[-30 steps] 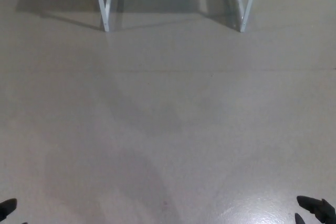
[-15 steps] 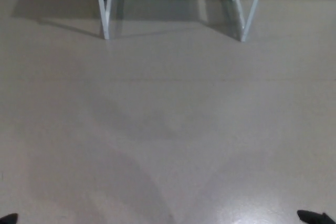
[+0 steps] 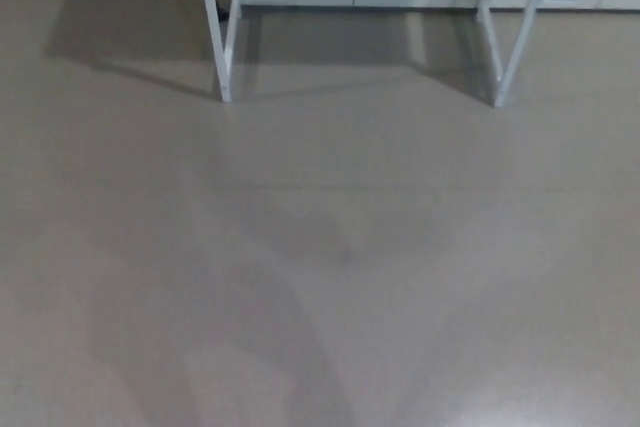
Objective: The robot walk towards a table in front and pick up a black pencil case on the left hand side and put the pencil case into a small container on the right hand side
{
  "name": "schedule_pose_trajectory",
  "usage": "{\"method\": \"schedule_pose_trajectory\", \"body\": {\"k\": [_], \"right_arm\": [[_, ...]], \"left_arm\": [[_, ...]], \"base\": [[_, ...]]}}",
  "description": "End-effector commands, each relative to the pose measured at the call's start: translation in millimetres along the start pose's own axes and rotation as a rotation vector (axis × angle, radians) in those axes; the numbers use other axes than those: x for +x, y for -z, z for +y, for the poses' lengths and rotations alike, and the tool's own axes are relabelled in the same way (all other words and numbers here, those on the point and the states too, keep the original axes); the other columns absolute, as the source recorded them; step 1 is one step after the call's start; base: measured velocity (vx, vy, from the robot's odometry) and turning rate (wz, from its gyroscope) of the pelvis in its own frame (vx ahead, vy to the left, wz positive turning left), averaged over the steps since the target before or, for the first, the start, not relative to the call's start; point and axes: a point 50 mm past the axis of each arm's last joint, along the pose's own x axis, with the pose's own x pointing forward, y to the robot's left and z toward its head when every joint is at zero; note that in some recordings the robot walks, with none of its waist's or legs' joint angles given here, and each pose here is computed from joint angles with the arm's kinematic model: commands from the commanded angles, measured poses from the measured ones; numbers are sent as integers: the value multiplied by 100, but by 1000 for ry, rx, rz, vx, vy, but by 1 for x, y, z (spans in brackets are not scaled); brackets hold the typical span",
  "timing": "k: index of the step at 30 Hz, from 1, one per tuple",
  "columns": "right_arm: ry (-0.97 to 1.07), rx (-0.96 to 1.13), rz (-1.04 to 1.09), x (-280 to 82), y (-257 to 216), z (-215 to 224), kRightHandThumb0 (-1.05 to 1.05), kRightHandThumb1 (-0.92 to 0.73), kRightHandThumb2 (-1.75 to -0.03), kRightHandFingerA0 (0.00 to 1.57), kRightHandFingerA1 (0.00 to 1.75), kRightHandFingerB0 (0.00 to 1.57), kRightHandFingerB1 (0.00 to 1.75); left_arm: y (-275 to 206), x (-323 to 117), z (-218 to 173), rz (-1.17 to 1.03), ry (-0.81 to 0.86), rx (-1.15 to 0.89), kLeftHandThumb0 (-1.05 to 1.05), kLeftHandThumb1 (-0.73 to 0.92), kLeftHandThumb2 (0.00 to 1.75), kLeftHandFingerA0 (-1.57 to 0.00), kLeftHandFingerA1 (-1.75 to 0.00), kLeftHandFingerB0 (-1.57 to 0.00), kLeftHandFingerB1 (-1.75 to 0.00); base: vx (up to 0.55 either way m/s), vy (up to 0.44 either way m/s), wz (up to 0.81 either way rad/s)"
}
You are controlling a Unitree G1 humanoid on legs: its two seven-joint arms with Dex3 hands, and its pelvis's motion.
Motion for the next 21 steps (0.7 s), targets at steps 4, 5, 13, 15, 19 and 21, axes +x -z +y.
{"method": "schedule_pose_trajectory", "body": {"k": [4,5,13,15,19,21], "right_arm": [[-12,-34,26,-17,19,-4,-68,-90,-67,53,61,21,66],[-14,-48,39,-22,25,-3,-68,-91,-67,54,61,22,66],[-14,-55,29,-20,20,-2,-45,-66,-113,49,69,14,56],[-16,-54,37,-20,21,-2,-59,-90,-66,53,58,22,59],[-26,-65,35,-18,19,1,-57,-89,-66,53,59,22,58],[-26,-58,27,-18,17,3,-58,-89,-65,55,61,24,61]], "left_arm": [[22,-19,3,34,14,47,-29,73,63,-46,-42,-37,-38],[28,-24,3,43,23,88,-32,73,62,-46,-41,-36,-37],[25,-22,-1,44,51,162,-34,71,61,-46,-40,-40,-36],[26,-23,0,44,49,172,-34,71,61,-47,-41,-39,-37],[26,-26,1,35,61,156,-32,72,61,-46,-41,-38,-37],[26,-26,1,32,63,183,-33,72,61,-47,-40,-38,-37]], "base": [[279,-82,-3],[291,17,-5],[361,156,-16],[535,302,-49],[293,167,3],[276,82,8]]}}
